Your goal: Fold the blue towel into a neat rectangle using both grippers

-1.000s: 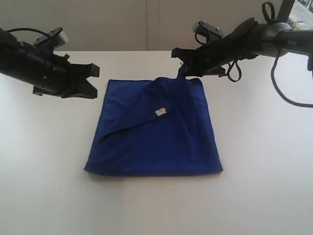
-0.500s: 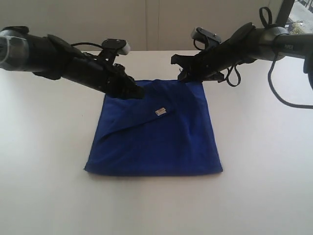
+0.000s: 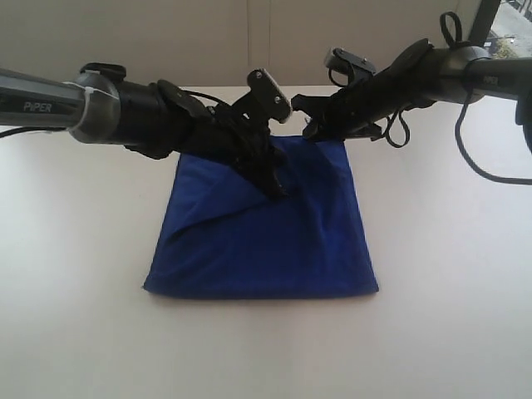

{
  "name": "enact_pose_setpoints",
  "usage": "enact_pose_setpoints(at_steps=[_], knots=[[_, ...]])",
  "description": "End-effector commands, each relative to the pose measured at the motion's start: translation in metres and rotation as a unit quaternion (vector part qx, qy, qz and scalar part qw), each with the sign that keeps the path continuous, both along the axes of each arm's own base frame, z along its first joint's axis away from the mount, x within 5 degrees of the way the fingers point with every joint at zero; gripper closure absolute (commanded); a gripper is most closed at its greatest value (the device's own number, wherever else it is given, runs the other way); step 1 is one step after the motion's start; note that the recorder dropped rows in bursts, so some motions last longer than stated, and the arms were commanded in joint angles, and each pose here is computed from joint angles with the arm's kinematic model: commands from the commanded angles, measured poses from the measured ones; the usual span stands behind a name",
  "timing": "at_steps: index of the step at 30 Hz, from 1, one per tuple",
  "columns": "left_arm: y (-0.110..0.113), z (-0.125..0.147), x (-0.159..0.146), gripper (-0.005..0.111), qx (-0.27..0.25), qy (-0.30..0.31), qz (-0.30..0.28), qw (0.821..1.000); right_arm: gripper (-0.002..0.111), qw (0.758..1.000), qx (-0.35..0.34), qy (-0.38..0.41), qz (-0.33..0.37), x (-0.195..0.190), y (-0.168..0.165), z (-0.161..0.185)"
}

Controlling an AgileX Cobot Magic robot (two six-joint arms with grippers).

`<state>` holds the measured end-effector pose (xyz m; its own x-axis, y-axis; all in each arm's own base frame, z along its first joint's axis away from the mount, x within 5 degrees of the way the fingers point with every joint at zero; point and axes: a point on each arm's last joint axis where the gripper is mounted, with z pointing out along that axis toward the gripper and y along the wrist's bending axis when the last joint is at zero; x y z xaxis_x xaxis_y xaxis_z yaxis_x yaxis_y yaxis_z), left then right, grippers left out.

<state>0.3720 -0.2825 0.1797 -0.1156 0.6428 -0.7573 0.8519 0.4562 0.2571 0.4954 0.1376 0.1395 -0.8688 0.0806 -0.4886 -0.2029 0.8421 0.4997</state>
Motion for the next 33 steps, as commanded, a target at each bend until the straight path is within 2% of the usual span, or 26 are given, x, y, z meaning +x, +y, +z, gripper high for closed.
enact_pose_setpoints(at_steps=[1,4,10,13,18,22,33], knots=[[-0.013,-0.01,-0.006,0.107,0.029,-0.027,-0.033,0.999,0.108,1.0,-0.011,-0.007,0.009,0.0,-0.003,0.002],[-0.016,-0.027,-0.006,0.1,0.049,-0.024,-0.037,0.998,0.108,1.0,-0.015,-0.008,0.011,0.0,-0.003,0.001],[-0.017,-0.033,-0.007,0.066,0.061,-0.026,-0.047,0.997,0.108,1.0,-0.019,-0.008,0.014,0.0,-0.003,0.001],[-0.018,-0.034,-0.009,0.057,0.059,-0.018,-0.053,0.997,0.108,1.0,-0.019,-0.008,0.014,0.0,-0.003,0.001],[-0.025,-0.04,-0.011,0.056,0.066,-0.024,-0.059,0.996,0.108,1.0,-0.02,0.0,0.016,0.0,-0.003,-0.006],[-0.027,-0.044,-0.001,0.056,0.076,-0.054,-0.023,0.995,0.108,0.999,-0.019,0.017,0.024,-0.002,-0.002,-0.015],[-0.027,-0.041,0.008,0.056,0.079,-0.081,0.004,0.994,0.108,0.999,-0.02,0.022,0.024,-0.002,-0.002,-0.02]])
